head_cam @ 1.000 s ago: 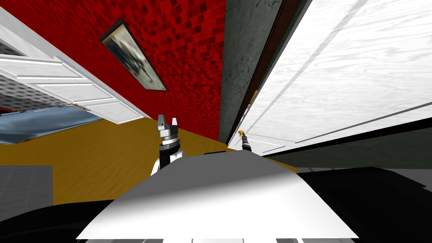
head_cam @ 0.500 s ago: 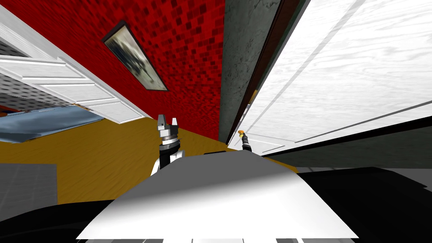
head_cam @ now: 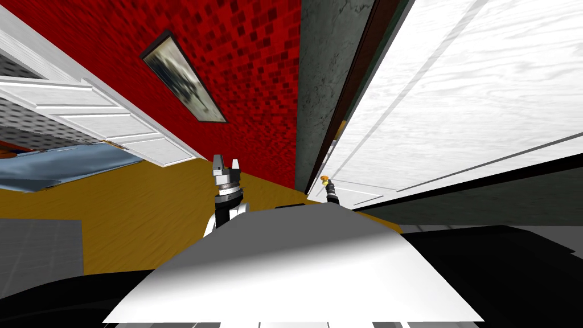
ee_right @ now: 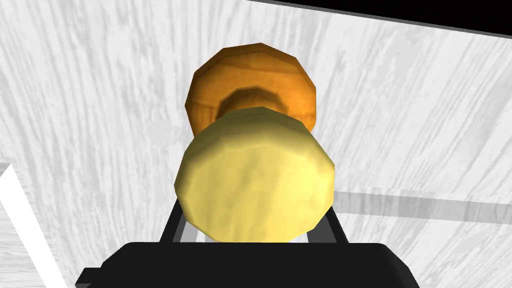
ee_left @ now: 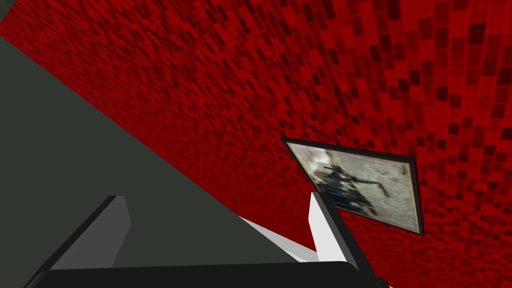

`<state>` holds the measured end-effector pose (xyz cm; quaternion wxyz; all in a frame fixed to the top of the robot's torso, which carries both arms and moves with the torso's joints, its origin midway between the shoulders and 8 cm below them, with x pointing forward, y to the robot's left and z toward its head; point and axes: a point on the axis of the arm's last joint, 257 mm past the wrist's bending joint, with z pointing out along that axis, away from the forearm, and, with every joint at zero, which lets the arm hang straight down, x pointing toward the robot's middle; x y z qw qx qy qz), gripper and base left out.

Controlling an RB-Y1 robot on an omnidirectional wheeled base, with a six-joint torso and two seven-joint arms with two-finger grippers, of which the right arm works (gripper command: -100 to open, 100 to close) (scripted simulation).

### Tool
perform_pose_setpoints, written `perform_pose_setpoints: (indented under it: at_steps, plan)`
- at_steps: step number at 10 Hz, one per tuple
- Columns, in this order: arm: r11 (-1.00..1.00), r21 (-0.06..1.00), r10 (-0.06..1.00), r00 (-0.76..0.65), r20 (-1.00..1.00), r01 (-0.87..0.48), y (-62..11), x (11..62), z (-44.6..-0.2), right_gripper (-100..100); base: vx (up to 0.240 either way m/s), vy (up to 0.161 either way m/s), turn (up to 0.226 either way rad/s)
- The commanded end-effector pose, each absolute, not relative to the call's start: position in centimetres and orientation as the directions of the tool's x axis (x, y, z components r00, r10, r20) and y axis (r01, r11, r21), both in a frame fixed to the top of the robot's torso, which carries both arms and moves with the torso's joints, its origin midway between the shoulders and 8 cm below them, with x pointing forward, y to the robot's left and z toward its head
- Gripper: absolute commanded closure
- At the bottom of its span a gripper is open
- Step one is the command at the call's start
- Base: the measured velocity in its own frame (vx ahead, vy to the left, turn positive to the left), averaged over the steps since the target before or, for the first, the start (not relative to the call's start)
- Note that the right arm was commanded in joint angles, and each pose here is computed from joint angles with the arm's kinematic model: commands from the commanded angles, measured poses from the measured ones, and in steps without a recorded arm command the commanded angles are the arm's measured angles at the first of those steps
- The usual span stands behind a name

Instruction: Pull the door open

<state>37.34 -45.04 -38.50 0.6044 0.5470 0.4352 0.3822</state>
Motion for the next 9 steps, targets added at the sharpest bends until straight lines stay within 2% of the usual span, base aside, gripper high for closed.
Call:
perform_pose_setpoints:
  at_steps: [1,9]
  plan:
    - [0.069,0.998,0.947,0.314,-0.063,-0.008,-43.93,37.95,-38.43,100,-0.022,0.0,0.01]
    - [-0.102,0.993,0.946,0.302,0.116,-0.063,-43.77,38.17,-38.43,100,-0.019,-0.003,0.009]
